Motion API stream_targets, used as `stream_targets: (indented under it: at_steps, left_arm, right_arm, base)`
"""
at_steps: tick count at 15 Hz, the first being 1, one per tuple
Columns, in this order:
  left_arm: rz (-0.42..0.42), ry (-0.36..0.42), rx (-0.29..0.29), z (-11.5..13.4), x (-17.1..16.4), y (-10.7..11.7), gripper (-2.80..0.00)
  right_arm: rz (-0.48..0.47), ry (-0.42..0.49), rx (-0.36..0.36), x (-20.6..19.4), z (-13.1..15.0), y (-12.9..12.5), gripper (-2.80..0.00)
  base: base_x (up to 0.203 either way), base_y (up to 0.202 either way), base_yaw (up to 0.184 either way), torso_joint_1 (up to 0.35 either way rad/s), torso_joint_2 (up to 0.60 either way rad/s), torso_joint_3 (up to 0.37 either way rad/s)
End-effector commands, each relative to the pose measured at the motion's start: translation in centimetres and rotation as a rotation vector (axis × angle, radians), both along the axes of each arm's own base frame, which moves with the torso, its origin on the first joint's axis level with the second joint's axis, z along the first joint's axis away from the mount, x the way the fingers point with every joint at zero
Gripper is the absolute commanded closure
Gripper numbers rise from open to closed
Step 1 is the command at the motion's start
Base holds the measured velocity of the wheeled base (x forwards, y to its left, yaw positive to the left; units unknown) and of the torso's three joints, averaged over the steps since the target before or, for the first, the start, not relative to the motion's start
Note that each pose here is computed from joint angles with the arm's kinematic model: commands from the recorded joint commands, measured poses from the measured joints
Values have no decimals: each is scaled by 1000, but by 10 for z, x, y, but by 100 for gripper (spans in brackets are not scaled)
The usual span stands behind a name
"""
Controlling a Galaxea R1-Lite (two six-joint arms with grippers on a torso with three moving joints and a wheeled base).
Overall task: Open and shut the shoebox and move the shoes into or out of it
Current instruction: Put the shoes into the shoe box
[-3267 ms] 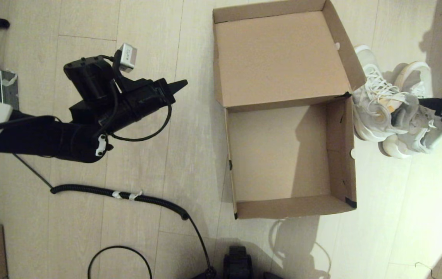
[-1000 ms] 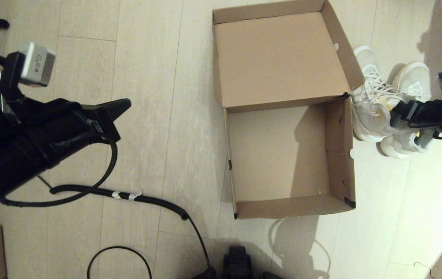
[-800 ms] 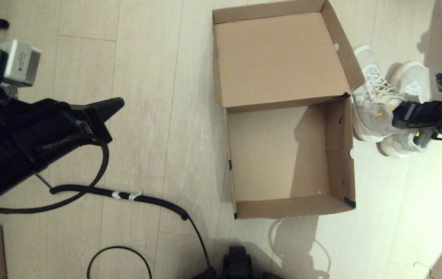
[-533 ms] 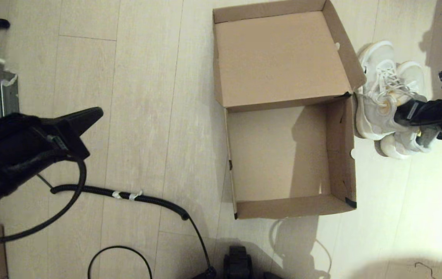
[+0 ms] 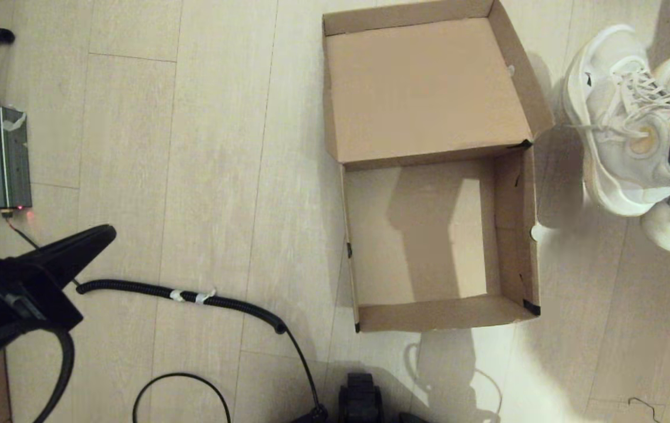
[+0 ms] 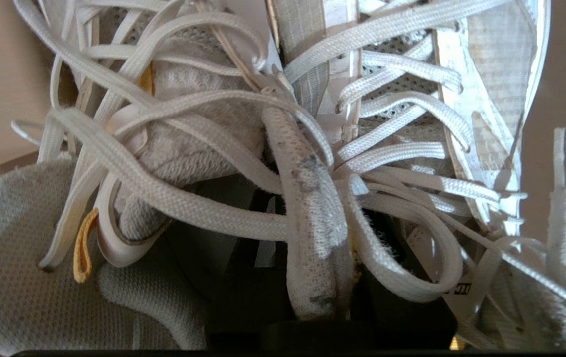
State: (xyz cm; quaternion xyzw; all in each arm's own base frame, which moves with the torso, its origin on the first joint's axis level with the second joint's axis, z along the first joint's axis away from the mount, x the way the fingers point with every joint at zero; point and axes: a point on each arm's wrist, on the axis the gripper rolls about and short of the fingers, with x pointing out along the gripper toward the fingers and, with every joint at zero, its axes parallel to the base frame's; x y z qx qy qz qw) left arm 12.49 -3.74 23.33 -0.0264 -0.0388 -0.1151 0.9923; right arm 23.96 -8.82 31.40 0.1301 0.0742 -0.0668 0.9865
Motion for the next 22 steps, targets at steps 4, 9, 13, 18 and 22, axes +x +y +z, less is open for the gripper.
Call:
stream_targets:
  at_steps: [4,9,13,18,22]
  left_arm:
    - [2,45,5,-7,10,-3,0]
    - [11,78,17,-13,15,-4,0]
    - [13,105,26,-16,23,-6,0]
    - [57,133,42,-22,29,-1,0]
    - [105,143,55,-24,34,6,0]
  right_arm:
    - [5,-91,-36,-99,33,39,0]
    - [183,10,32,-143,1,62,0]
    - [389,111,92,-143,-34,75,0]
    - [733,278,130,-131,-72,108,0]
    - [806,384,141,-84,-110,122,0]
  base:
    - [0,0,0,0,0,0]
    - [0,0,0,0,0,0]
    - [0,0,0,0,0,0]
    - [0,0,0,0,0,0]
    - [0,0,0,0,0,0]
